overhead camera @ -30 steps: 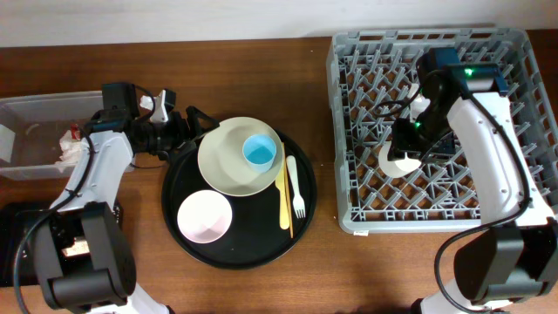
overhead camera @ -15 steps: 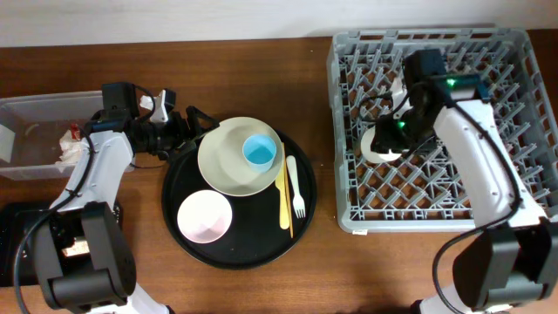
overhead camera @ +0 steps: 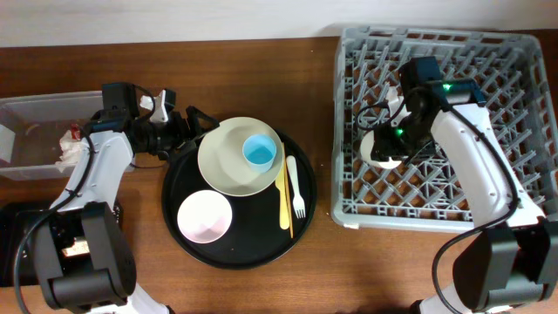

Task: Sort waste into correct bins and load items into the dishwasher rack
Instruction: 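Lower the white cup upside down into the rack and release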

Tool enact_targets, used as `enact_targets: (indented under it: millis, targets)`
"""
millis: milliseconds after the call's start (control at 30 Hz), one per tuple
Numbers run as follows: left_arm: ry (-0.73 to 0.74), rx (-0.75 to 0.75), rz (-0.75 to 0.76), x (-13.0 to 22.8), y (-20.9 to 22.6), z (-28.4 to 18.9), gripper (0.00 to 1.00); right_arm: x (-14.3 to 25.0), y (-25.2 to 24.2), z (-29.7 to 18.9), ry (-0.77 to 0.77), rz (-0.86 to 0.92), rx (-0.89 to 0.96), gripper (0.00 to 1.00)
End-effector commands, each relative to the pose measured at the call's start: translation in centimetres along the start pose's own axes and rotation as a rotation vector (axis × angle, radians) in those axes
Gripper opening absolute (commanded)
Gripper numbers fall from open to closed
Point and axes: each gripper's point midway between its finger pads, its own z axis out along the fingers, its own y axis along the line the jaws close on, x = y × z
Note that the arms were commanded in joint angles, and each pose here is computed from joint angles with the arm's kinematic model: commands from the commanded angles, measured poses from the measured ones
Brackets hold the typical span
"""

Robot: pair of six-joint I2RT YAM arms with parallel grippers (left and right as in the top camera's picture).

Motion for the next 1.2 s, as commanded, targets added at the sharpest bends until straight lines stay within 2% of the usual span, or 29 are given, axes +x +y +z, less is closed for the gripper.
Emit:
enact_targets:
  millis: [0, 133, 267, 433, 600, 767, 1167]
  targets:
    - [0.002, 0.002, 0.004, 0.0, 0.1, 0.1, 0.99, 0.4, -0.9, -1.8, 0.022, -0.009, 0.065, 0.11]
    - [0.002, 0.002, 0.004, 0.0, 0.1, 0.1, 0.99, -1.0, -0.5, -2.1, -0.036, -0.015, 0.049, 0.11]
    - [0.002, 0.002, 0.004, 0.0, 0.1, 0.1, 0.99, -0.8, 0.6, -2.3, -0.025, -0.014, -0.012, 0.07]
    - [0.003, 0.002, 0.004, 0.0, 0.1, 0.1, 0.99, -0.8, 0.9, -5.7, -0.045, 0.018, -0.013, 0.04]
    - [0.003, 0.002, 0.004, 0.0, 0.1, 0.1, 0.99, -0.1, 0.5, -2.3, 0.109, 0.023, -0.002, 0.04]
    - [0.002, 0.002, 0.004, 0.0, 0.1, 0.1, 0.99, -1.5, 0.5, -1.3, 0.075, 0.016, -0.003, 0.04]
    - [0.003, 0.002, 0.004, 0.0, 0.1, 0.1, 0.99, -0.2, 0.8, 0.3, 0.171, -0.01, 0.036, 0.04]
